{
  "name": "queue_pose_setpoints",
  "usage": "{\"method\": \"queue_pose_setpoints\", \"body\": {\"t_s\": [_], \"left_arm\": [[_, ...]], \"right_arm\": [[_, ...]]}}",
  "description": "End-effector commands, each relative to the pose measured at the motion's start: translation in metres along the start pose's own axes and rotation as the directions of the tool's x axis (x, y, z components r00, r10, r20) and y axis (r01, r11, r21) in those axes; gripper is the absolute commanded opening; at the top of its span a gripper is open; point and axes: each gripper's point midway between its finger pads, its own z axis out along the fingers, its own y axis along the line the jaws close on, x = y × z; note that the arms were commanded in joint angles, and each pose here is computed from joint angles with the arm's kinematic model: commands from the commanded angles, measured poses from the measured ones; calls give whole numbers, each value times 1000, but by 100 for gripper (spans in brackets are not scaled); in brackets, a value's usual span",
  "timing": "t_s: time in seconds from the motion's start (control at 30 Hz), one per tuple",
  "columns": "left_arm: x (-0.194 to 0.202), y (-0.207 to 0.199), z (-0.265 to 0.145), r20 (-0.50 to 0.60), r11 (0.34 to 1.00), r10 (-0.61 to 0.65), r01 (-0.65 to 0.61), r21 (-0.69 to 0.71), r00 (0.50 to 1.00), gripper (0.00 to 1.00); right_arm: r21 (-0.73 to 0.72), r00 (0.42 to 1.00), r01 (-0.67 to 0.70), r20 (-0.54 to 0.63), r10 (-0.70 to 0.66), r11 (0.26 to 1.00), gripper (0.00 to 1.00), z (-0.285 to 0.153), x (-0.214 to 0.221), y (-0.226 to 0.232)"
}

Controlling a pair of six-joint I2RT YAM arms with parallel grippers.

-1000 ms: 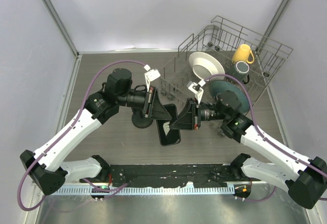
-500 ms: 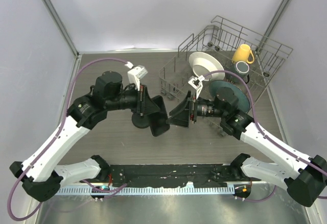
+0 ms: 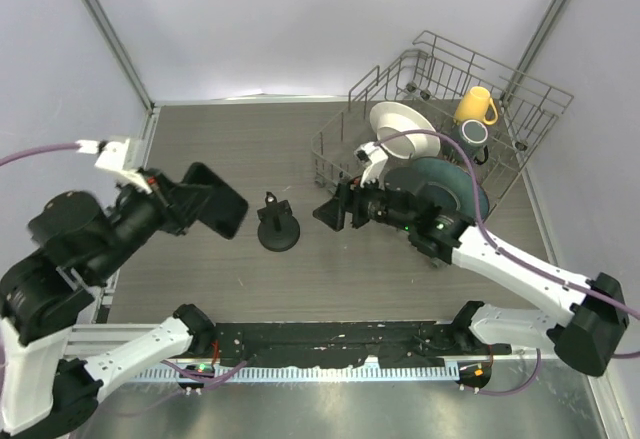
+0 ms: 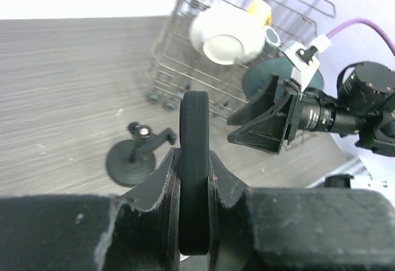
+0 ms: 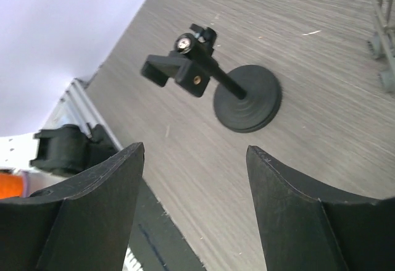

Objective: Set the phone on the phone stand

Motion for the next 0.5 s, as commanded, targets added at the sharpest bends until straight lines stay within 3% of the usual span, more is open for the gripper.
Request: {"method": "queue_pose_setpoints", "body": {"t_s": [0.0, 0.17, 0.47], "left_arm": [[-14, 32, -19, 97, 989, 18, -3, -147, 995, 0], [4, 40, -12, 38, 982, 29, -22, -186, 999, 0], [24, 49, 3, -34, 973, 50, -56, -225, 998, 0]], "right_arm": [[118, 987, 126, 82, -136, 985, 72, 17, -30, 0], [53, 978, 205, 19, -206, 977, 69, 40, -20, 22], [237, 939, 345, -88, -334, 908, 68, 77, -2, 15]]}}
